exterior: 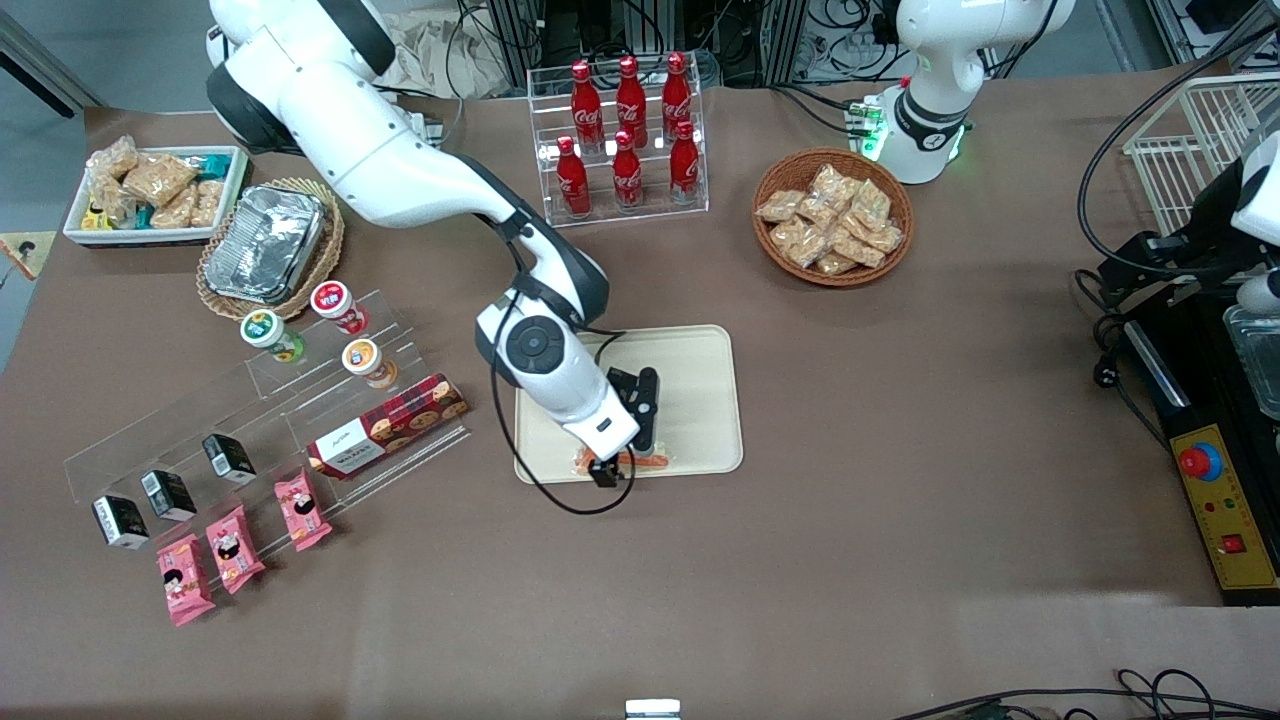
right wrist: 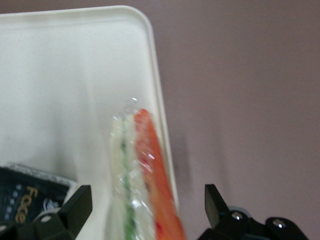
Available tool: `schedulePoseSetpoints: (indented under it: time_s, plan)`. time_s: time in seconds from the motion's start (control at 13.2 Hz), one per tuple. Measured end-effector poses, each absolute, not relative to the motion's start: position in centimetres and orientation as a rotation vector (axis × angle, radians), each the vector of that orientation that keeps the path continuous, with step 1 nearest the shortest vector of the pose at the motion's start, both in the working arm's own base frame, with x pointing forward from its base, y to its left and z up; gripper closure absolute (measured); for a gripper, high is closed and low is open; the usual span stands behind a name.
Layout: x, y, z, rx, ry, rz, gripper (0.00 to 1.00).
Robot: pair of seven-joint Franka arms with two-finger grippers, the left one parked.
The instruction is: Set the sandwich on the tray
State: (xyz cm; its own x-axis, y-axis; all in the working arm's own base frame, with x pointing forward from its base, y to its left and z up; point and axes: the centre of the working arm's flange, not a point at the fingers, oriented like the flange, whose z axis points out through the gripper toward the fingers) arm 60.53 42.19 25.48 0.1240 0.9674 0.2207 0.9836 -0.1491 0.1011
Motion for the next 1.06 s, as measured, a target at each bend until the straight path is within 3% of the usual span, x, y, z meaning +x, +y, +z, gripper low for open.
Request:
schedulePoseSetpoints:
  time_s: [0.46,0.76,1.06]
  plan:
    - [63.7,29.4,44.2,-2.588,-1.447,-0.236,0.0]
    - [62.7,21.8,50.7,-2.83,-1.035,-0.105,0.0]
    - [61.2,13.7,56.5,-3.018,-0.739,-0.065,0.0]
